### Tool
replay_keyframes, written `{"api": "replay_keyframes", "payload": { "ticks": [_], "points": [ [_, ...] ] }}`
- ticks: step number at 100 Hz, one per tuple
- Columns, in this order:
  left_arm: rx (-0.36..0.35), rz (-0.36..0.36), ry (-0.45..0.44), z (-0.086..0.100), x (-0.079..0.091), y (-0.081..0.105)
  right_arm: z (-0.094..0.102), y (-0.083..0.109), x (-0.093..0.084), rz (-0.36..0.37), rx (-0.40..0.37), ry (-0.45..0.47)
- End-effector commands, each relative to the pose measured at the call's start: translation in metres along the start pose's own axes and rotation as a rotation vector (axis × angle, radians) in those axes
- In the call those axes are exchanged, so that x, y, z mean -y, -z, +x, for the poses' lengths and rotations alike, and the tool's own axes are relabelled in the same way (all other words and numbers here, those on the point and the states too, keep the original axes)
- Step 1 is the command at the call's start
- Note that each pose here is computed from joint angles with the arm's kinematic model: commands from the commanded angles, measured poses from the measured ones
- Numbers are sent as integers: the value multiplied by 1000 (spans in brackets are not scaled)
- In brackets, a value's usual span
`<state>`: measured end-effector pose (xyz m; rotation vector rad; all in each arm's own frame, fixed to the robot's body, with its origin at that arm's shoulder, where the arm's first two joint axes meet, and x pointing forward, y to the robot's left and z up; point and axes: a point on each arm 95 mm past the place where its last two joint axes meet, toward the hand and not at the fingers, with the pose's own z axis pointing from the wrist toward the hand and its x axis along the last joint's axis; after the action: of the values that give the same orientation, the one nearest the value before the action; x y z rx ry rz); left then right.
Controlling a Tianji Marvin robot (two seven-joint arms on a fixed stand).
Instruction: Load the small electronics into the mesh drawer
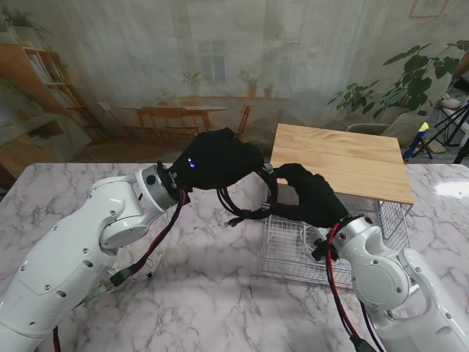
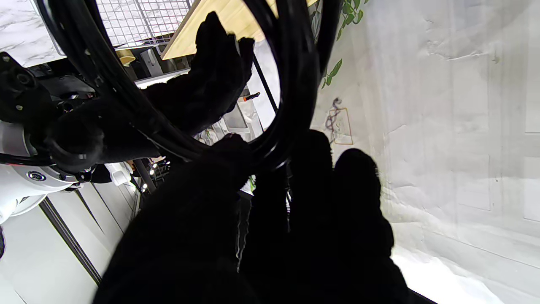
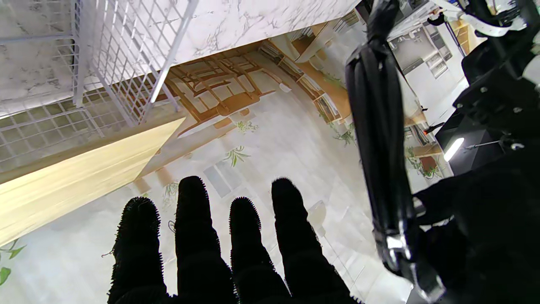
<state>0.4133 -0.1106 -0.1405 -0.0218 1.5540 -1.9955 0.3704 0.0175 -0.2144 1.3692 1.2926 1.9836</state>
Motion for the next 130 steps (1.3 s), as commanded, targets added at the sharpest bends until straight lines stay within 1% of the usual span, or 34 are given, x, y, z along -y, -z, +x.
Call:
{"api": "replay_keyframes", "payload": {
  "ticks": [1,16,33,45,56,69,75,87,101,107,111,119,130],
  "points": [
    [1,-1,0,0,1,-4,1,-3,4,15,3,-23],
    [-2,-10,4,1,-3,-7,7,-7,10,23,-15,-52],
    [-4,-30,15,1,-12,-11,14,-10,14,21,-31,-66],
    [0,-41,25,2,-17,-12,19,-8,16,46,-8,-158],
    [-1,-59,33,4,-21,-12,20,-6,16,22,-6,-145],
    [17,-80,37,2,-23,-10,23,-4,15,-19,7,-154],
    [31,-78,37,1,-23,-8,23,-3,13,-38,15,-154],
    [57,-68,26,-5,-21,-3,22,0,10,-51,24,-145],
    [114,-62,31,-18,-22,6,17,5,4,-64,33,-118],
    [138,-58,16,-26,-22,13,15,8,1,-66,39,-106],
    [154,-63,7,-31,-24,19,13,11,-1,-62,42,-95],
    [200,-63,22,-40,-30,33,10,18,-6,-59,49,-73],
    [262,-112,19,-56,-42,59,5,31,-12,-61,57,-26]
  ]
}}
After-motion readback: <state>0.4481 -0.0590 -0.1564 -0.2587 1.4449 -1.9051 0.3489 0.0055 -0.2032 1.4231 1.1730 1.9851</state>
